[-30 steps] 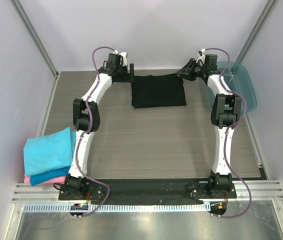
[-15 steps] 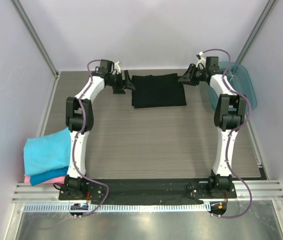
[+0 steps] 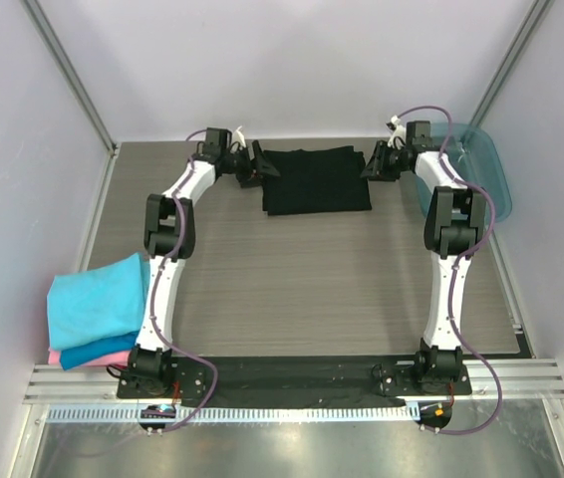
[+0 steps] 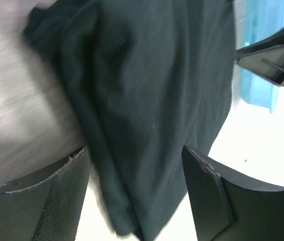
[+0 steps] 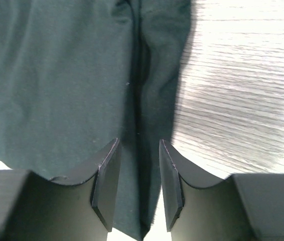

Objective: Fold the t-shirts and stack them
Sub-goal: Neatly place the folded tshirt to the corner

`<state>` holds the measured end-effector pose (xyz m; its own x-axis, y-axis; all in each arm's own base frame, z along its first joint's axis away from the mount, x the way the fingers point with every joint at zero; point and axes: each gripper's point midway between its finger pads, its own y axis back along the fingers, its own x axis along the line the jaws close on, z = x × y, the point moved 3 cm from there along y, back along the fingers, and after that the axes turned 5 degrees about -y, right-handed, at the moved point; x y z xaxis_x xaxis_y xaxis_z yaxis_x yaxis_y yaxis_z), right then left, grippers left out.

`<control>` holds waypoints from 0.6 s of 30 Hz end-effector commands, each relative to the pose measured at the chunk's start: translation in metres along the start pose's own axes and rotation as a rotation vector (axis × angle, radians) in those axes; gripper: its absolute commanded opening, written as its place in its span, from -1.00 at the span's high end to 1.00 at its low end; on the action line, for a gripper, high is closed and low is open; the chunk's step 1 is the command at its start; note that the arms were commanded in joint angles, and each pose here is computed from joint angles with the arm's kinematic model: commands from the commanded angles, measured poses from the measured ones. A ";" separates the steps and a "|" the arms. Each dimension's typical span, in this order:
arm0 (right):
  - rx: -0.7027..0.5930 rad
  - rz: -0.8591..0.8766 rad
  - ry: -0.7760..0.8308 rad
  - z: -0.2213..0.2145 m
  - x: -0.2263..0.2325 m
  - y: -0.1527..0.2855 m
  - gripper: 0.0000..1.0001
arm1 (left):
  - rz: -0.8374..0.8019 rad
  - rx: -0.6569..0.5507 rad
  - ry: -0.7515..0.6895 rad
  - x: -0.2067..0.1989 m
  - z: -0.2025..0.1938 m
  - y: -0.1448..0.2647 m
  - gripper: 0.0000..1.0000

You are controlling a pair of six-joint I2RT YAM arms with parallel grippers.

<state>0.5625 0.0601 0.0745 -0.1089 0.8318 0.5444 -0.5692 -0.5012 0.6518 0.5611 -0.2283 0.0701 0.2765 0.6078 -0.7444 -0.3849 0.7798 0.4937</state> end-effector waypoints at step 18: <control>0.004 -0.071 0.088 -0.006 -0.002 0.013 0.16 | -0.158 0.085 0.066 -0.029 -0.049 -0.069 0.33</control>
<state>0.5566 0.0544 0.0562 -0.1120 0.8638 0.4912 -0.5559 -0.4642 0.6896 0.5512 -0.3042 0.0521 0.3299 0.4598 -0.8244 -0.3064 0.8782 0.3672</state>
